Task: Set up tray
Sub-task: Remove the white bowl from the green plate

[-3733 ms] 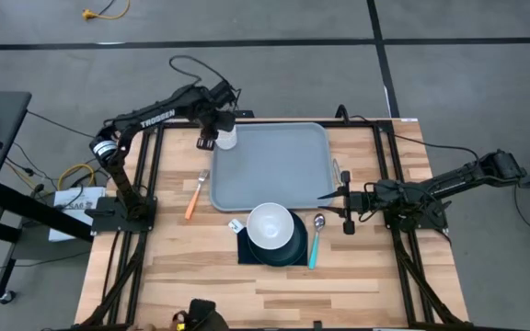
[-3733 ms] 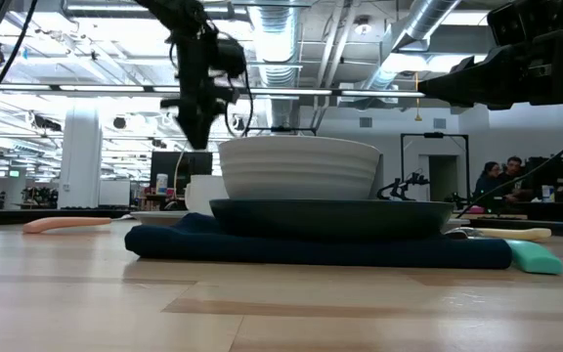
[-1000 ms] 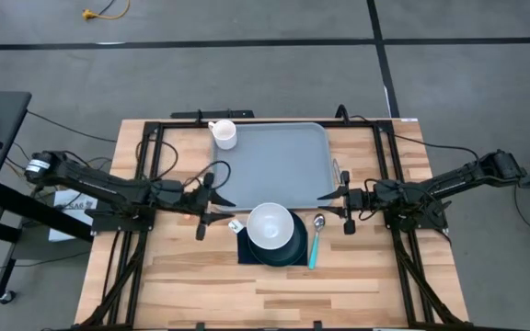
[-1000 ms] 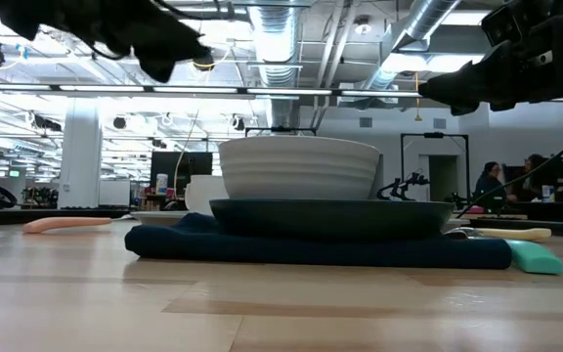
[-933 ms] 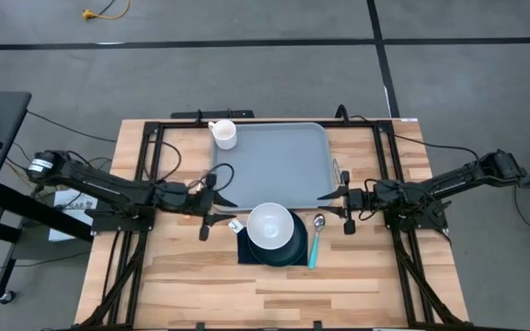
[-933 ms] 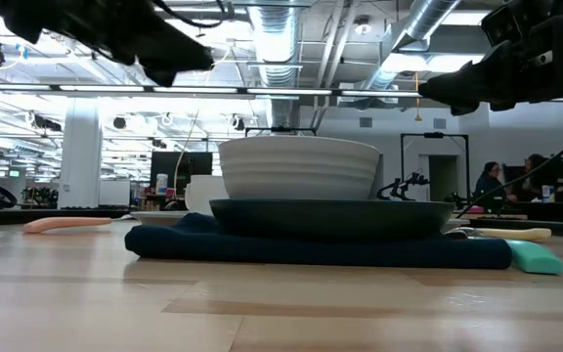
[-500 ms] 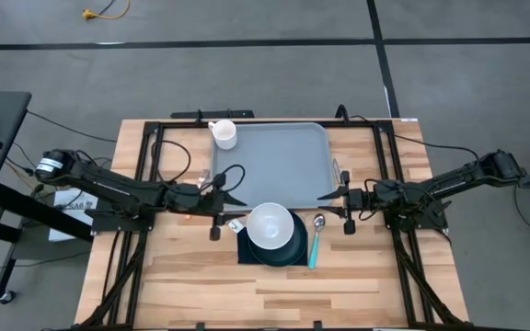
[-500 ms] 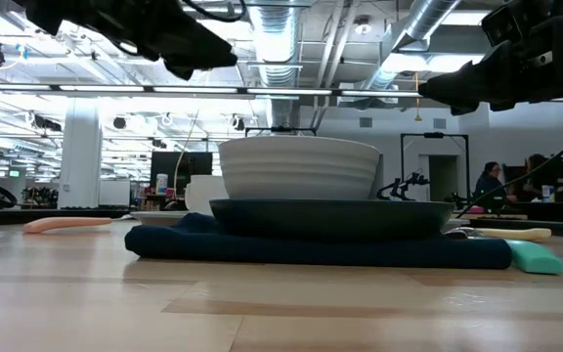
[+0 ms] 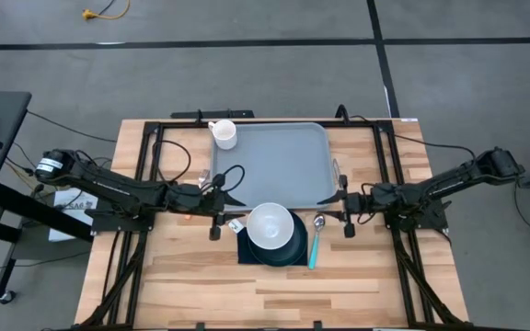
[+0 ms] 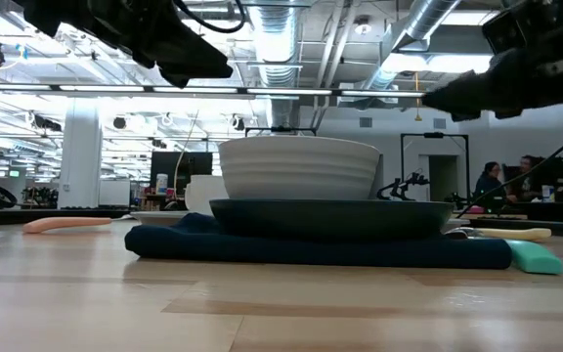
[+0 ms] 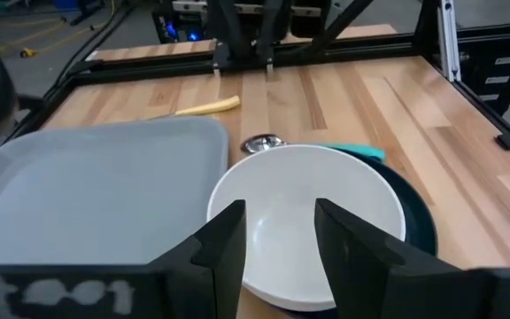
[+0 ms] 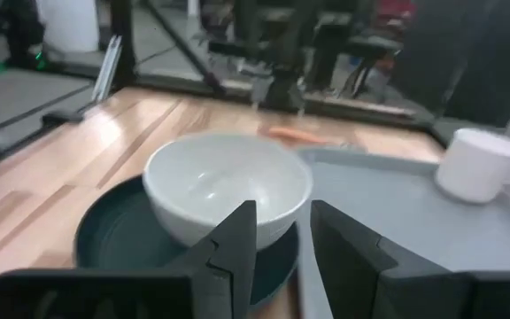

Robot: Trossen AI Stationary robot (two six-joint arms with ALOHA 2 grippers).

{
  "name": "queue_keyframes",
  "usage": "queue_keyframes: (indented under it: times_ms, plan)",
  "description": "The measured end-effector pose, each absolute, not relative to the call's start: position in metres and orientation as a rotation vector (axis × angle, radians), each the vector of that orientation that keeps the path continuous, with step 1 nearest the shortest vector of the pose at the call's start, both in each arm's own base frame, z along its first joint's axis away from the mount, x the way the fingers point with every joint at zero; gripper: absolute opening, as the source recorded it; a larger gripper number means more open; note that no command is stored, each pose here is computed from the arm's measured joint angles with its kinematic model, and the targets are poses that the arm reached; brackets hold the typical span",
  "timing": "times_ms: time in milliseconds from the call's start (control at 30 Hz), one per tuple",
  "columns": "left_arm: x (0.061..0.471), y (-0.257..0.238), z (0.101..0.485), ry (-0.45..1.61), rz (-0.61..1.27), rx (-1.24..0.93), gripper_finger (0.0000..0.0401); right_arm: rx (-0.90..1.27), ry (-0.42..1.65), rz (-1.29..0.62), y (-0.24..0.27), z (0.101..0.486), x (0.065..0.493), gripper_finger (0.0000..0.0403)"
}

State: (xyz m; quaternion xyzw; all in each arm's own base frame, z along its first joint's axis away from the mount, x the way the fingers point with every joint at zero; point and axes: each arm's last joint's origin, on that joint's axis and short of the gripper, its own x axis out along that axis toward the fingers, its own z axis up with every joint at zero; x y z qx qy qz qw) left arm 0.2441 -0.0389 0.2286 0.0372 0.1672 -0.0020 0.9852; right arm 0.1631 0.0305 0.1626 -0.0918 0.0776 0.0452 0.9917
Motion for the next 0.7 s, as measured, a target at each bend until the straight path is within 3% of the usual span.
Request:
queue_keyframes:
  times_ms: [233, 533, 700]
  plan:
    - [0.244, -0.039, 0.228, 0.344, -0.001, 0.057, 0.0125, -0.183, 0.241, 0.167, 0.045, 0.145, 0.17, 0.0102]
    - [0.243, -0.039, 0.227, 0.358, 0.006, 0.017, 0.0125, -0.222, 0.15, 0.207, 0.056, 0.141, 0.181, 0.0102]
    - [0.243, -0.039, 0.226, 0.365, 0.007, 0.016, 0.0125, -0.126, 0.2, 0.178, 0.056, 0.138, 0.194, 0.0102]
